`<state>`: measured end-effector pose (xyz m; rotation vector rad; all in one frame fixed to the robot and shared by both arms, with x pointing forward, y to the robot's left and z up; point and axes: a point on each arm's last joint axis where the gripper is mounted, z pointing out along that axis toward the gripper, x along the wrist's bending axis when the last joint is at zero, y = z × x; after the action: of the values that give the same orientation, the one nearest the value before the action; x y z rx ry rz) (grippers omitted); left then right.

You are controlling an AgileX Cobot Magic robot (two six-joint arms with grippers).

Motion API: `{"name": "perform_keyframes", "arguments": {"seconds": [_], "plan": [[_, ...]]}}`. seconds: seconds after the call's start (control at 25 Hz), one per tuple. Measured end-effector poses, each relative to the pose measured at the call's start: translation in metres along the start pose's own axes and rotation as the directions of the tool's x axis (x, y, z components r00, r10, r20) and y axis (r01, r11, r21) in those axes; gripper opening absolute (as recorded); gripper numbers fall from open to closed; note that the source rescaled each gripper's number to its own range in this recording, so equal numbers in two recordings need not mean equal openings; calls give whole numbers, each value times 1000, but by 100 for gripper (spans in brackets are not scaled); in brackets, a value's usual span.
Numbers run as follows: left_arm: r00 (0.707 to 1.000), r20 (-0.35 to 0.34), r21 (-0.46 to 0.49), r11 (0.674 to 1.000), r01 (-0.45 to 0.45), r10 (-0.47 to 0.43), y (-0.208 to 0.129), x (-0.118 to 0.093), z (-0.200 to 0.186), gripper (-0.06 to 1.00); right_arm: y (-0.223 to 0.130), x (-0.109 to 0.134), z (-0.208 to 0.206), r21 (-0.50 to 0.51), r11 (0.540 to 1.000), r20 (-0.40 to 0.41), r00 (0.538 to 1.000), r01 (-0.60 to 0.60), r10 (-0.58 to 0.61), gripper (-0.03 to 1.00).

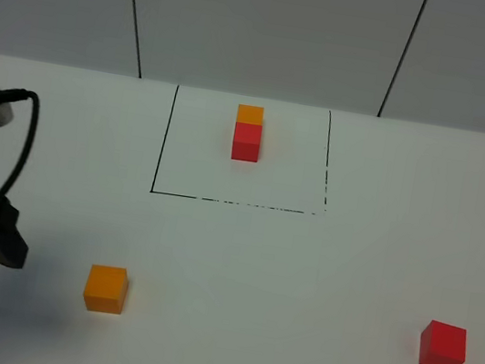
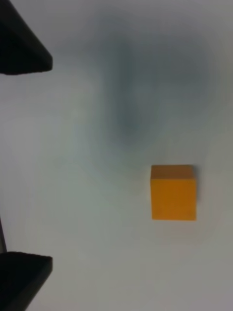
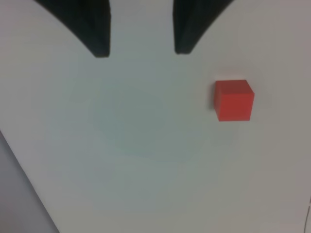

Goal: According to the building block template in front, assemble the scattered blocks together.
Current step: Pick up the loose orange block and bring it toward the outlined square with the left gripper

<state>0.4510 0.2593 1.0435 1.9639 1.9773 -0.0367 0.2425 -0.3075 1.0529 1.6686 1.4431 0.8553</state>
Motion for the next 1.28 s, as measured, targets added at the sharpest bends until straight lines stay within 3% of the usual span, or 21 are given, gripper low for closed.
{"name": "perform_keyframes", "arguments": {"seconds": [0.12, 0.24, 0.36, 0.48, 1.0, 1.28], "plan": [[998, -8, 58, 996, -62, 63, 7, -15, 18, 87, 0, 0, 0, 0, 1000, 0, 1000, 0, 0, 0], [993, -60, 97, 991, -93, 99, 14, -27, 38, 87, 0, 0, 0, 0, 1000, 0, 1000, 0, 0, 0], [987, -137, 125, 990, -69, 86, 23, -31, 55, 88, 0, 0, 0, 0, 1000, 0, 1000, 0, 0, 0], [985, -167, 130, 991, -28, 50, 33, -35, 70, 88, 0, 0, 0, 0, 1000, 0, 1000, 0, 0, 0], [985, -171, 181, 983, 25, 6, 51, -37, 141, 88, 0, 0, 0, 0, 1000, 0, 1000, 0, 0, 0], [988, -144, 150, 988, -33, 55, 49, -53, 163, 88, 0, 0, 0, 0, 1000, 0, 1000, 0, 0, 0]]}}
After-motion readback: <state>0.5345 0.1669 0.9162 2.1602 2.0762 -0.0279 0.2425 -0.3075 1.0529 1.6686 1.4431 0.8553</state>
